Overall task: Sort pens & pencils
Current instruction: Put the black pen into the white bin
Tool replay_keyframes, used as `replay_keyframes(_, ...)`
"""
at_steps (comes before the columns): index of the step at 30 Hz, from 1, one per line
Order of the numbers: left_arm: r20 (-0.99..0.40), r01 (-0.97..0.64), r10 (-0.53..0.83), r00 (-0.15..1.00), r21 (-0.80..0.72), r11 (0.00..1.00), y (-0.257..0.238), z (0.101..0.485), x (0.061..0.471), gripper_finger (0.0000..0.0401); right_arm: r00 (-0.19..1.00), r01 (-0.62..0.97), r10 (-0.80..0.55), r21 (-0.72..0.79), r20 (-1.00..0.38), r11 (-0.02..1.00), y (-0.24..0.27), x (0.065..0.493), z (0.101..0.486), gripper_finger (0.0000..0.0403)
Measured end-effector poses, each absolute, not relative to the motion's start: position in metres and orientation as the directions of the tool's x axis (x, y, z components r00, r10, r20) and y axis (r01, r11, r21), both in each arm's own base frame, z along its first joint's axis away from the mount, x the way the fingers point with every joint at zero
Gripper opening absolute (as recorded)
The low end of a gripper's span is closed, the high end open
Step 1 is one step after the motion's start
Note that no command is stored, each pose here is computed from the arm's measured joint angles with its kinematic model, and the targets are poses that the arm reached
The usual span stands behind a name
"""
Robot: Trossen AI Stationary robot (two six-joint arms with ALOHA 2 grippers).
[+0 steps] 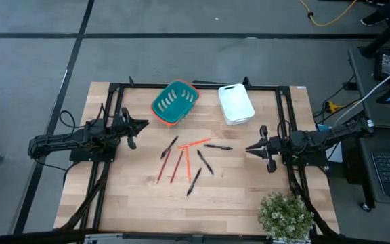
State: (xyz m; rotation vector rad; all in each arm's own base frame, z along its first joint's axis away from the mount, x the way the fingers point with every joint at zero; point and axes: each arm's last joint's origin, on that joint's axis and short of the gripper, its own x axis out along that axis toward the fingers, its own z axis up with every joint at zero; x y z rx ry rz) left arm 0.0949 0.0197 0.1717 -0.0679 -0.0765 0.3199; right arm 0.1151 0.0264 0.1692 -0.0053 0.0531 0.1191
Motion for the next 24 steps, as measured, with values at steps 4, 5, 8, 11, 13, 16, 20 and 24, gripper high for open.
replay_keyframes(4, 0.065, -0.233, 0.238, 0.969, -0.073, 0.97, 0.0174, 0.1718, 0.0956, 0.0041, 0.992, -0.119, 0.118, -0.027, -0.051, 0.993, 0.0264, 0.1151, 0.1694, 0.0048)
replay_keyframes(5, 0.065, -0.231, 0.236, 0.97, -0.075, 0.97, 0.0173, 0.1717, 0.0956, 0.0041, 0.992, -0.119, 0.117, -0.037, -0.051, 0.992, 0.0264, 0.1151, 0.1694, 0.0048)
replay_keyframes(8, 0.065, -0.231, 0.236, 0.97, -0.08, 0.97, 0.0173, 0.1718, 0.0956, 0.0041, 0.992, -0.119, 0.117, -0.037, -0.051, 0.992, 0.0264, 0.1151, 0.1694, 0.0048)
replay_keyframes(11, 0.064, -0.23, 0.236, 0.97, -0.081, 0.97, 0.0173, 0.1716, 0.0956, 0.0041, 0.992, -0.119, 0.117, -0.039, -0.051, 0.992, 0.0263, 0.1151, 0.1694, 0.0048)
replay_keyframes(13, 0.064, -0.23, 0.235, 0.97, -0.08, 0.97, 0.0173, 0.1717, 0.0956, 0.0041, 0.992, -0.118, 0.116, -0.038, -0.051, 0.992, 0.0263, 0.1151, 0.1694, 0.0048)
replay_keyframes(16, 0.057, -0.201, 0.206, 0.977, -0.077, 0.976, 0.0165, 0.171, 0.0959, 0.0041, 0.992, -0.116, 0.114, -0.038, -0.051, 0.992, 0.0263, 0.1151, 0.1694, 0.0048)
replay_keyframes(20, 0.03, -0.063, 0.066, 0.997, -0.072, 0.995, 0.0125, 0.1684, 0.0966, 0.0041, 0.993, -0.109, 0.107, -0.045, -0.051, 0.993, 0.026, 0.1151, 0.1694, 0.0048)
replay_keyframes(24, 0.018, 0.026, -0.025, 1.0, -0.067, 0.997, 0.01, 0.1677, 0.0983, 0.0041, 0.998, -0.048, 0.047, -0.024, -0.05, 0.999, 0.0241, 0.1153, 0.1694, 0.0048)
